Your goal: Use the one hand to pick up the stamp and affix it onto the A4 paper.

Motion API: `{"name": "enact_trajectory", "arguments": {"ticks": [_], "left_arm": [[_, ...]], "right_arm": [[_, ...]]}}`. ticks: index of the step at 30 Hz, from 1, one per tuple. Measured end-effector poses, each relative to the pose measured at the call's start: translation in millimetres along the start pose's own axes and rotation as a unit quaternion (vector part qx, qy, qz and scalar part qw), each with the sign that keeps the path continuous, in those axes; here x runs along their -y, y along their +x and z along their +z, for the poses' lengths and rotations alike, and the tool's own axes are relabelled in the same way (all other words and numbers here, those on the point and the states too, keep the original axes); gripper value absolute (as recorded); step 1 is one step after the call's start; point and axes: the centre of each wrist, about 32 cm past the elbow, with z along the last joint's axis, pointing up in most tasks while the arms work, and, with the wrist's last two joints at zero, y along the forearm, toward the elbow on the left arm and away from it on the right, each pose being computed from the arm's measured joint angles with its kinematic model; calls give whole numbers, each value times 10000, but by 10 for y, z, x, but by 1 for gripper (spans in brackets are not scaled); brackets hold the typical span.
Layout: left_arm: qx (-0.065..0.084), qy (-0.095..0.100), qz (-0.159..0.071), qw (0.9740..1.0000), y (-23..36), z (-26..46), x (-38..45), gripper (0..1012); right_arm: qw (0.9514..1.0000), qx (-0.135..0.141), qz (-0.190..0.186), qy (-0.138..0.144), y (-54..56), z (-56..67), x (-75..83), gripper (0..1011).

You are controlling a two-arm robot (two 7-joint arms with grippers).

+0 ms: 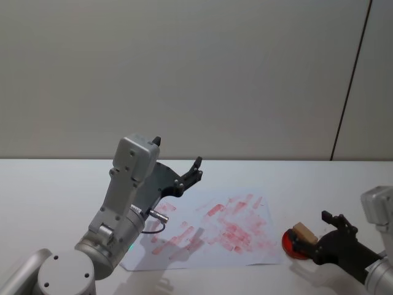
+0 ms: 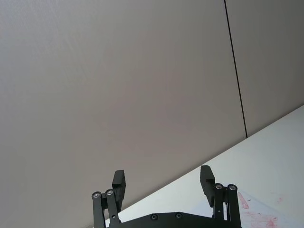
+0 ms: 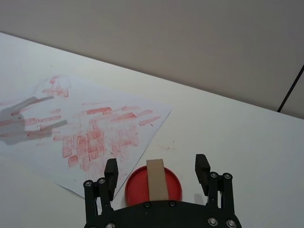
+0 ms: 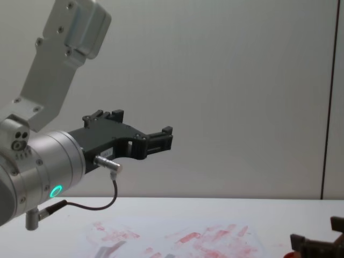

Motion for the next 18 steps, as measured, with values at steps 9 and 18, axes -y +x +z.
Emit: {"name": "enact_trajectory", "arguments": {"ticks": [9, 18], "left_arm": [[0, 0, 0, 10000, 0, 0, 0, 1002], [0, 0, 0, 10000, 0, 0, 0, 1002]], "right_arm": [[9999, 19, 54, -160, 11, -61, -67, 817], [9996, 14, 65, -256, 28, -104, -117, 534]]}}
